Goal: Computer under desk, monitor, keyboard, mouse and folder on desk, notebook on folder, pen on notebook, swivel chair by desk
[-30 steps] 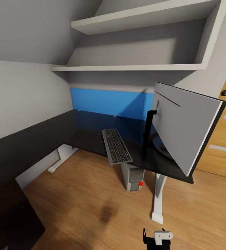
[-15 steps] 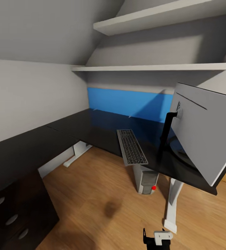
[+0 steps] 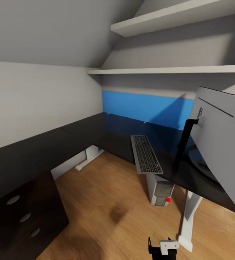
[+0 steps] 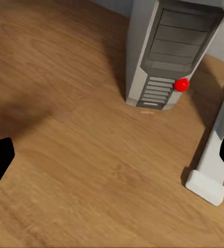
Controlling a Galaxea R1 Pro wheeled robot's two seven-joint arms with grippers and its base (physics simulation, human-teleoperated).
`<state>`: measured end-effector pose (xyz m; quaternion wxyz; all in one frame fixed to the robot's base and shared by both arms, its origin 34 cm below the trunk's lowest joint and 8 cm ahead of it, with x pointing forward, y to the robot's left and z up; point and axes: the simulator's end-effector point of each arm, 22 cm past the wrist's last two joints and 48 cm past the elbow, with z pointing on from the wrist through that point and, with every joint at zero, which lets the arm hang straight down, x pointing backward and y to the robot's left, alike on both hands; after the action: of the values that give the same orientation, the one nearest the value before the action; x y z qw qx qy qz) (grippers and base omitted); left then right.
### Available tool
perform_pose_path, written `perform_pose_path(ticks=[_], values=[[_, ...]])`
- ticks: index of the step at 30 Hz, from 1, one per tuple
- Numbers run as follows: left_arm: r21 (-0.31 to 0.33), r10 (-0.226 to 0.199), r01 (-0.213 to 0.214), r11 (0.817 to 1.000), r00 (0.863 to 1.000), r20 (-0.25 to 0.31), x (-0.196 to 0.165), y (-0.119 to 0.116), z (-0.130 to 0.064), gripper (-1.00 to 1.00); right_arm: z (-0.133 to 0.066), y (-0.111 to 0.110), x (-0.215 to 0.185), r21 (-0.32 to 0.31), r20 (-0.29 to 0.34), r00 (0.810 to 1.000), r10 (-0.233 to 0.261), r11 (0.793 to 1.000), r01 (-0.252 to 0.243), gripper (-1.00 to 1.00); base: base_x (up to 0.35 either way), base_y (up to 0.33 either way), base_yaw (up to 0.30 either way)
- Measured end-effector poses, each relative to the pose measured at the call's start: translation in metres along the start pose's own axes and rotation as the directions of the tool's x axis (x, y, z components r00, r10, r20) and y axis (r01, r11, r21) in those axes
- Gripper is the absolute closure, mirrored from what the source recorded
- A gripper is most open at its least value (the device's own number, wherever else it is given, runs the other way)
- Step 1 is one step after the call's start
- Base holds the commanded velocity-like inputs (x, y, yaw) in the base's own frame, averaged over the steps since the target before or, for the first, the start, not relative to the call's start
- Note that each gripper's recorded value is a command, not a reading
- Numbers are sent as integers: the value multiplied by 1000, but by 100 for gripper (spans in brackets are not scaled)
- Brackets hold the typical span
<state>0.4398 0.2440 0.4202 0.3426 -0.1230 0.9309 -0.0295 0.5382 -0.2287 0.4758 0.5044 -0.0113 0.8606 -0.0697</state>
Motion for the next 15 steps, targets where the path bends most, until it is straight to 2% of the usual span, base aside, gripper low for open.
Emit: perform_pose_path(ticks=[4, 9, 15], values=[[-1, 0, 0, 1000, 1000, -1, 0, 0, 0, -100, -1, 14, 1, -59, -1, 1000, -2, 998, 2, -100, 0, -280, 117], [-3, 0, 0, 1000, 1000, -5, 2, 1, 0, -100, -2, 27, 2, -101, -7, 1000, 2, 995, -3, -100, 0, -280, 201], [-4, -1, 1, 1000, 1000, -10, 4, 2, 0, -100, -3, 33, 4, -115, -13, 1000, 5, 993, -6, -100, 0, -110, 227]])
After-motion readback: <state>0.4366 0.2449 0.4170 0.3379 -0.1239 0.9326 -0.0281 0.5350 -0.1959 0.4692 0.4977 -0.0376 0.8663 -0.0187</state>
